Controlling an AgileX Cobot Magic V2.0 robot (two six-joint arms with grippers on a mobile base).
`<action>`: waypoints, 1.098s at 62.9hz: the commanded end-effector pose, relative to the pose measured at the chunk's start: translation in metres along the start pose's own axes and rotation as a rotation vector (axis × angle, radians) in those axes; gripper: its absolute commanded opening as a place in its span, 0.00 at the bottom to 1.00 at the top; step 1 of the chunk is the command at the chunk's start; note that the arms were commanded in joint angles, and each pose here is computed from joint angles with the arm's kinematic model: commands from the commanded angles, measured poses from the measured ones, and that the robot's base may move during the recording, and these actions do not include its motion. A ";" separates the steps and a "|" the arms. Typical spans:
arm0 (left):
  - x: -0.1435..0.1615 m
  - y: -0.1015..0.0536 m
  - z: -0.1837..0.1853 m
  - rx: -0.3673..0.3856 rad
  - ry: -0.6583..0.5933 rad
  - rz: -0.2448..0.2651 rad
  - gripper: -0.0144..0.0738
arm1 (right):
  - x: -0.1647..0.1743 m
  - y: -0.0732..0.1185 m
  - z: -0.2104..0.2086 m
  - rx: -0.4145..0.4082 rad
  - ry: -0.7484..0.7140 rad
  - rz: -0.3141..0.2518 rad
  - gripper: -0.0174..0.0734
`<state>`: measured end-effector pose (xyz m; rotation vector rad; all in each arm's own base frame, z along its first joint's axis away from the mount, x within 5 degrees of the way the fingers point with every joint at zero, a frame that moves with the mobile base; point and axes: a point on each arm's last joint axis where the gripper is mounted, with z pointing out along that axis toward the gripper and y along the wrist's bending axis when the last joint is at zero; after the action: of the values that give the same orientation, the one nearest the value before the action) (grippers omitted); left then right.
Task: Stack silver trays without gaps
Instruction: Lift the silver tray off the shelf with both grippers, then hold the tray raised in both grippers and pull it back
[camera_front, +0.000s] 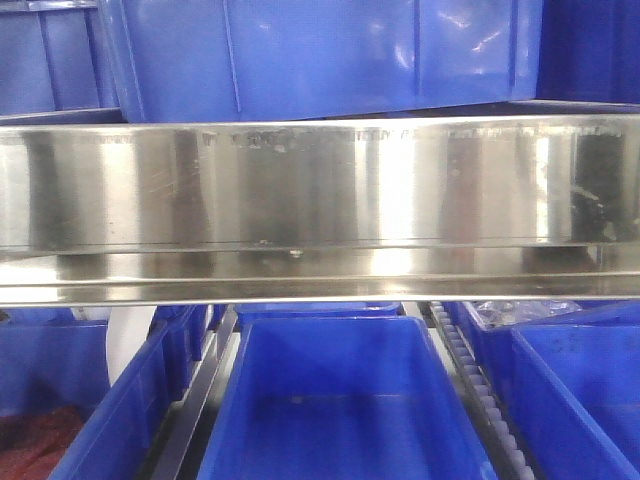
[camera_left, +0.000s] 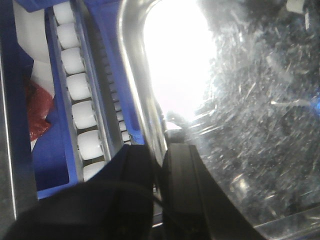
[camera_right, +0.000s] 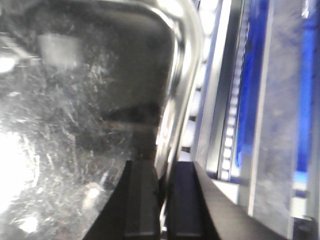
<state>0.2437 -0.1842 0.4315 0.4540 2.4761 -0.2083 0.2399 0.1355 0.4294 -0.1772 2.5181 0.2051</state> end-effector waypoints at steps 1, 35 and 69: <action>0.004 -0.003 -0.019 0.018 -0.004 0.029 0.12 | -0.002 -0.001 -0.026 -0.035 -0.089 -0.016 0.26; 0.002 -0.006 -0.005 0.009 0.028 0.034 0.12 | -0.001 -0.002 -0.026 -0.031 -0.081 -0.016 0.25; 0.001 -0.006 -0.005 0.011 0.020 0.034 0.11 | -0.001 -0.002 -0.026 -0.030 -0.078 -0.016 0.25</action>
<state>0.2523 -0.1928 0.4194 0.4532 2.5101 -0.1875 0.2385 0.1332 0.4311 -0.1759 2.5076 0.1918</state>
